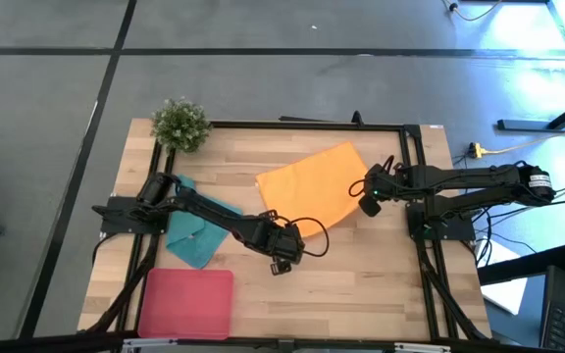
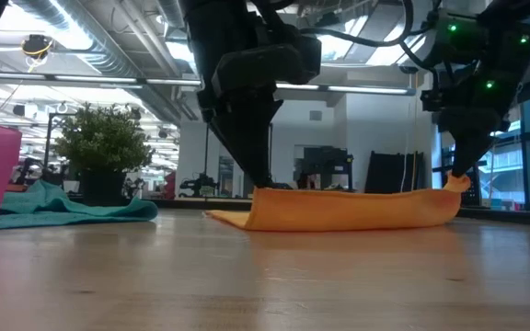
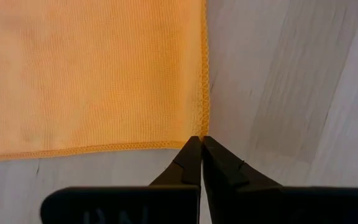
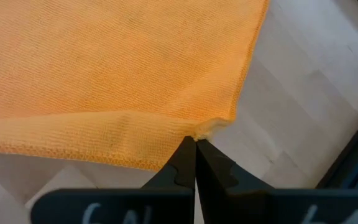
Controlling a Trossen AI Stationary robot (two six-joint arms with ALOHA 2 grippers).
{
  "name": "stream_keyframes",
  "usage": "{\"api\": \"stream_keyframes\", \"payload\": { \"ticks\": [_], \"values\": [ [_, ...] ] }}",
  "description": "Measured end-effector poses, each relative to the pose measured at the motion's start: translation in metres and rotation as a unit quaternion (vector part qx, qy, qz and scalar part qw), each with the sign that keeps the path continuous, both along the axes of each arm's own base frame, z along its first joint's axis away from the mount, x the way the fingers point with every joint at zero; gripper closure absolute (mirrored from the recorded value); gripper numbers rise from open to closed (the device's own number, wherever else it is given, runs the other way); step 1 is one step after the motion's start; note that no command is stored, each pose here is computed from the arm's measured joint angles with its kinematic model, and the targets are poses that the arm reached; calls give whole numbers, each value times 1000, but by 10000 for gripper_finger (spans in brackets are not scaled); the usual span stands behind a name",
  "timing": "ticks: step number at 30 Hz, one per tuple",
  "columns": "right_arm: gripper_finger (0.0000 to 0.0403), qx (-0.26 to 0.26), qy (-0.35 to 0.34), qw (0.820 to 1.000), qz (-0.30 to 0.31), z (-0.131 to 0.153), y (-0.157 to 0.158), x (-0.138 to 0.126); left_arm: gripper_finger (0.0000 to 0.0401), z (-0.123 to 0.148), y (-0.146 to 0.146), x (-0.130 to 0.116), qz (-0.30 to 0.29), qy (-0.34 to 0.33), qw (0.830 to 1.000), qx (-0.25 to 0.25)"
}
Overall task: Roll microfiber towels into tight, uniform cylinder then place into a basket
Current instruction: Fold the yellow microfiber cloth
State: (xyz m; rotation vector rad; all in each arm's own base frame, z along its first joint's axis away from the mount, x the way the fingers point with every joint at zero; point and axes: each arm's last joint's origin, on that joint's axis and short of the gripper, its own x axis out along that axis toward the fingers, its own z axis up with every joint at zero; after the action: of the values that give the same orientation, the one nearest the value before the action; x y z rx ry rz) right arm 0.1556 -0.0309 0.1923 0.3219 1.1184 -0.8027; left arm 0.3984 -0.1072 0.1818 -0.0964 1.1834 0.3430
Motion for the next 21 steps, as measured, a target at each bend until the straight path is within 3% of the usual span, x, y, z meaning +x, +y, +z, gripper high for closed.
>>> {"api": "stream_keyframes", "payload": {
  "ticks": [8,12,21],
  "values": [
    [398,3,-1,1000,-1,0,0,0,401,0,0,0,0,0,1000,0],
    [394,38,-8,999,9,-1,2,1,401,0,0,0,0,0,1000,0],
    [329,50,-10,999,12,-1,3,1,401,0,0,0,0,0,1000,-1]
  ]
}}
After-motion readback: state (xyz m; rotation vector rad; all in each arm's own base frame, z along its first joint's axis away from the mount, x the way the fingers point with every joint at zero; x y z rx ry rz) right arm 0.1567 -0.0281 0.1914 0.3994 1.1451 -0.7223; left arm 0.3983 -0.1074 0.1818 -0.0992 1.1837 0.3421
